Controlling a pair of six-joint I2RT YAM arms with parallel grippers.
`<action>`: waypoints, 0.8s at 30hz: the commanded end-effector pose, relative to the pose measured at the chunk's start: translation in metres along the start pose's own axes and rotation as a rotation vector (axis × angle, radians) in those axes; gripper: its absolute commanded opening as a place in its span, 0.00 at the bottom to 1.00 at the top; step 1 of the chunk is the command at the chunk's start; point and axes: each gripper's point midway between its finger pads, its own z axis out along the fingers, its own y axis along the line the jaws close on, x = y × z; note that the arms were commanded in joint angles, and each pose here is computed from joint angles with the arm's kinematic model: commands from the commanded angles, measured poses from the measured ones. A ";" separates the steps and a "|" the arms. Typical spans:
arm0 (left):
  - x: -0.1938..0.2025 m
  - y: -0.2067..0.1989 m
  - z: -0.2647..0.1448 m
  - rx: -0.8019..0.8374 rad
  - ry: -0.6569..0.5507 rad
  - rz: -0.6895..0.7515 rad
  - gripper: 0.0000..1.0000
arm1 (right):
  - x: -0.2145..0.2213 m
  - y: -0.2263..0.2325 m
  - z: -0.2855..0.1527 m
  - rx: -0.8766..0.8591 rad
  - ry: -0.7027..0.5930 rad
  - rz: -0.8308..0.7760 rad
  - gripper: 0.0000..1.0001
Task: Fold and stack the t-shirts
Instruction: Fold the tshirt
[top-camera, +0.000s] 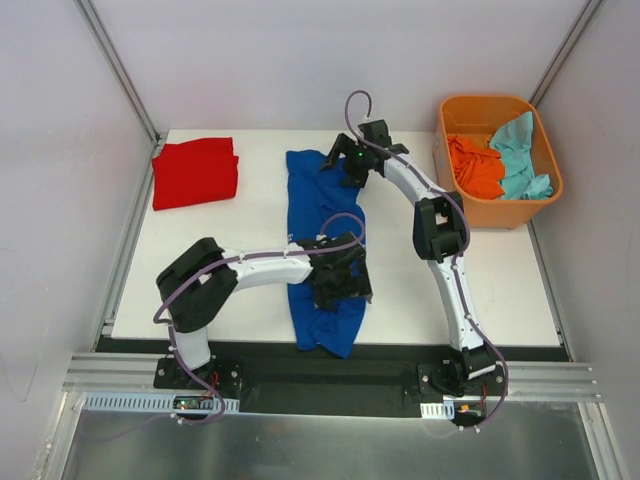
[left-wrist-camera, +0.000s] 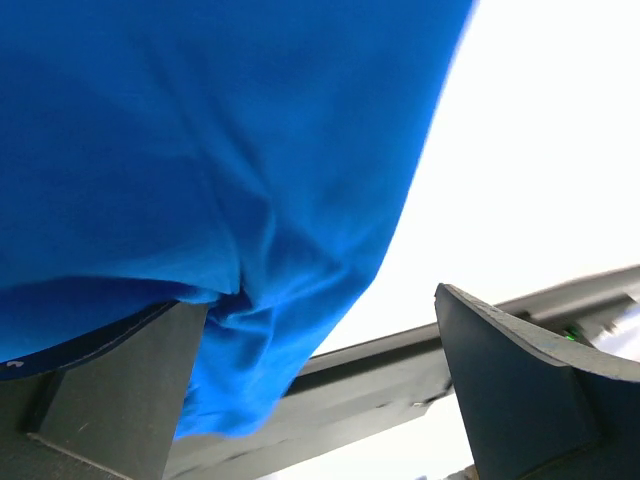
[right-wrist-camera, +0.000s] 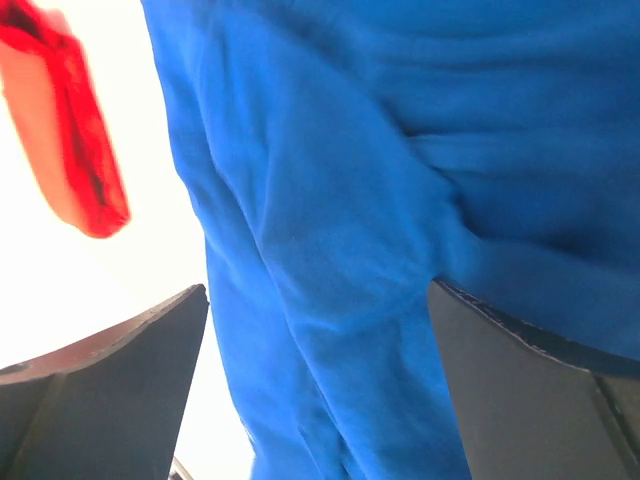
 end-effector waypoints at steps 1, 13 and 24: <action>0.006 -0.031 0.014 0.066 -0.011 -0.008 0.99 | -0.014 0.014 0.038 -0.070 -0.082 0.038 0.96; 0.019 -0.073 -0.086 0.306 -0.205 0.280 0.99 | -0.066 0.110 -0.114 -0.101 -0.292 -0.251 0.96; 0.061 0.077 -0.113 0.135 -0.173 0.184 0.99 | 0.080 0.011 -0.285 0.280 -0.207 -0.261 0.97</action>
